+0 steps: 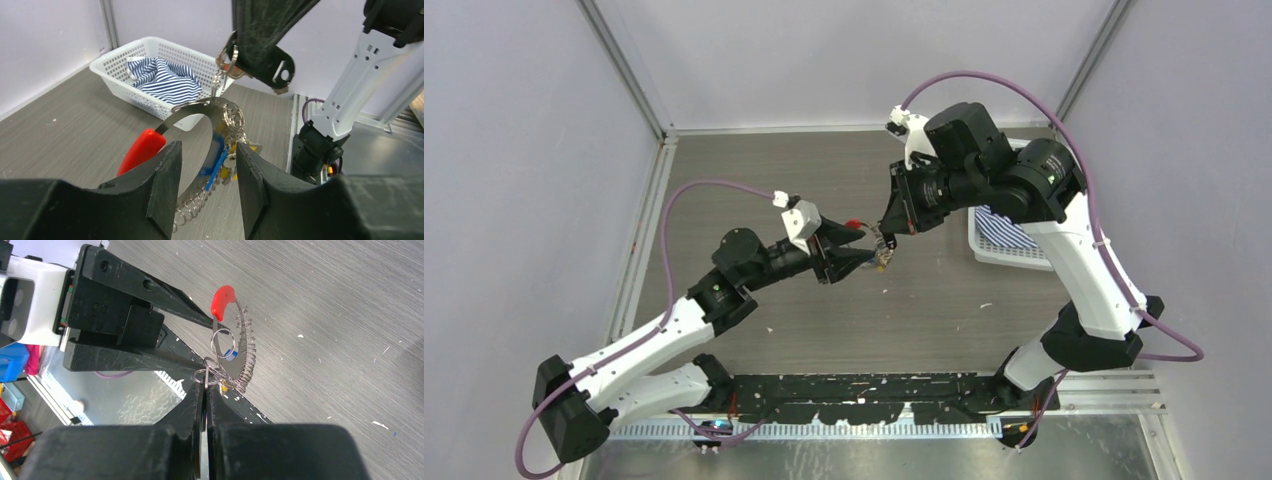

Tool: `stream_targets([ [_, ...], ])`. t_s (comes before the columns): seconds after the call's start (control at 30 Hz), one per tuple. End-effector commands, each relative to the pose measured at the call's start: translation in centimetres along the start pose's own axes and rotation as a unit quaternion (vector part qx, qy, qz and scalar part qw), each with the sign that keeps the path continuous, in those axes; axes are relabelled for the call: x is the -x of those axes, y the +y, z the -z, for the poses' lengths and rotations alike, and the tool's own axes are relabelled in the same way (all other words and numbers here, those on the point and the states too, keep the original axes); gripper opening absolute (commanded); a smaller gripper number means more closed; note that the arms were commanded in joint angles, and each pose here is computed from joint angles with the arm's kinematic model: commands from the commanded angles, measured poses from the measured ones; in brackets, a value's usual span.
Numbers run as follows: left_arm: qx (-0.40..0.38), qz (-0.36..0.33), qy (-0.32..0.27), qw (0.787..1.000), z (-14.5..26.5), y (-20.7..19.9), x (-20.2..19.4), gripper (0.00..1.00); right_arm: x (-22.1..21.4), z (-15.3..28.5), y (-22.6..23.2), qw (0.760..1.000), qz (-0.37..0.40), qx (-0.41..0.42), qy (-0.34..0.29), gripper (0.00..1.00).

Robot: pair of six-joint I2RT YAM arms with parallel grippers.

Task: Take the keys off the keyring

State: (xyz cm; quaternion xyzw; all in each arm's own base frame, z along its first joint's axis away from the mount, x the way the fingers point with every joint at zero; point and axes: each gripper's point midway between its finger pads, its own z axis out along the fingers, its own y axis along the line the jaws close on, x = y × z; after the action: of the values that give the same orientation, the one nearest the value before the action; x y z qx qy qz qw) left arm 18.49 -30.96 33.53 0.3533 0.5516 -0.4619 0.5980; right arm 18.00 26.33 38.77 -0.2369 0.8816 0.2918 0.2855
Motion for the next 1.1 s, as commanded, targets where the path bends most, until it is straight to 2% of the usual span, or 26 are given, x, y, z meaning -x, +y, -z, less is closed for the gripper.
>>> stream_targets([
  [0.0,0.035,-0.001,-0.080,0.996,-0.3,1.0,3.8,0.45,2.1,1.2,1.5,0.998,-0.008,0.030,-0.052,0.01],
  [0.2,0.026,0.018,-0.123,0.992,0.0,0.5,5.1,0.47,3.3,1.3,2.3,0.995,-0.020,0.050,-0.079,0.01],
  [0.33,0.005,0.025,-0.134,0.991,-0.5,-0.2,6.0,0.41,4.4,1.1,1.2,0.995,-0.046,0.008,-0.093,0.01],
  [0.4,0.010,0.024,-0.133,0.991,-0.5,-0.2,6.2,0.51,5.2,1.3,0.9,0.992,-0.062,-0.006,-0.110,0.01],
  [0.47,0.020,0.016,-0.115,0.993,-0.3,-0.1,6.0,0.62,5.9,1.5,0.7,0.989,-0.081,-0.015,-0.125,0.01],
  [0.57,0.077,-0.005,-0.078,0.994,-0.1,1.1,5.3,0.66,7.0,1.3,0.1,0.981,-0.117,-0.036,-0.147,0.01],
  [0.77,0.169,-0.044,-0.067,0.982,-0.8,3.6,4.8,0.66,9.0,1.4,0.0,0.965,-0.178,-0.043,-0.186,0.01],
  [1.07,0.205,-0.094,-0.114,0.968,-3.7,4.3,6.4,0.64,10.8,1.9,0.4,0.949,-0.218,-0.028,-0.226,0.01],
])
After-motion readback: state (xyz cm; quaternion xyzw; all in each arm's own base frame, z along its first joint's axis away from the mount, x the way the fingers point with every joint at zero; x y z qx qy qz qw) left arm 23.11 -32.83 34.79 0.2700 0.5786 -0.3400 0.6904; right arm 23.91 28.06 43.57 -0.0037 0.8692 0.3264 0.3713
